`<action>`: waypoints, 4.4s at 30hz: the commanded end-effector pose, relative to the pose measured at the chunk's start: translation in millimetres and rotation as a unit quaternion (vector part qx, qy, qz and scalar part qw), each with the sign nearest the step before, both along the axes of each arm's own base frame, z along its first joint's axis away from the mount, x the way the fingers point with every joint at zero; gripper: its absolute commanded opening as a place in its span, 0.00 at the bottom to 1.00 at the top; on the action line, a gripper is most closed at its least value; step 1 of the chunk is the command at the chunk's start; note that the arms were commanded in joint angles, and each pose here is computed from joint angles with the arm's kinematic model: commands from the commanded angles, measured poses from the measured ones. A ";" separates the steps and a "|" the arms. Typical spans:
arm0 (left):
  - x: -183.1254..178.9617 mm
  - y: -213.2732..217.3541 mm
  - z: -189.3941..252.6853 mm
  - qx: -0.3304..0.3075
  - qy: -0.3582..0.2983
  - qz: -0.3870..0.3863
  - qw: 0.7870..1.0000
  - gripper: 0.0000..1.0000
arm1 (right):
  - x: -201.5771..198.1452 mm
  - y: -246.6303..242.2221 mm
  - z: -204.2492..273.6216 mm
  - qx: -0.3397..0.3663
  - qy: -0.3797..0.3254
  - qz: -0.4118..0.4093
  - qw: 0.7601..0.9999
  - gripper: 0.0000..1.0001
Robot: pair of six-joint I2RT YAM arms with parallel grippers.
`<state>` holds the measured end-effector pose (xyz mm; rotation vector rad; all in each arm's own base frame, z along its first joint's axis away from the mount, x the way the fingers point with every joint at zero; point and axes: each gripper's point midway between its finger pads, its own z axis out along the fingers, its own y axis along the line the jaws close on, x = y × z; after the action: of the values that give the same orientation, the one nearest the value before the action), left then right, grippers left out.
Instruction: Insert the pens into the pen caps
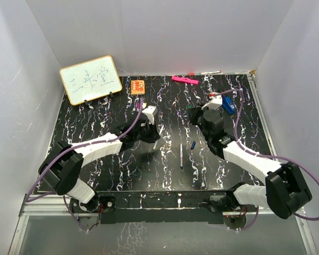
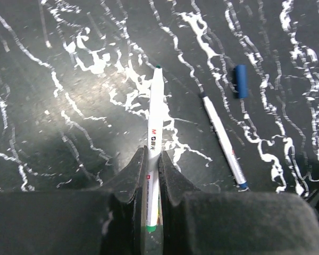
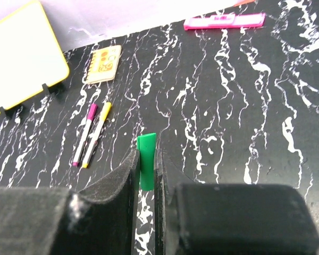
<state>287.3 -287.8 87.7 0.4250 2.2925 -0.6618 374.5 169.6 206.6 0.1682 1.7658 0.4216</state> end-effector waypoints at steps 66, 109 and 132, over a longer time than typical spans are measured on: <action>-15.8 -80.1 115.7 -0.258 -0.141 -0.104 0.950 0.00 | -43.6 35.8 48.5 0.180 -0.149 0.131 0.964 0.00; 29.1 -56.7 146.2 -0.297 -0.205 0.042 0.932 0.00 | -57.5 68.5 10.5 0.177 -0.086 0.174 0.965 0.00; 63.5 -37.3 186.2 -0.317 -0.271 0.112 0.902 0.00 | -75.5 101.4 -45.9 0.104 -0.008 0.189 0.976 0.00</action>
<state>302.8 -351.3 168.6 0.2291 1.8185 -1.0047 331.9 238.5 210.4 0.1438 1.5374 0.8304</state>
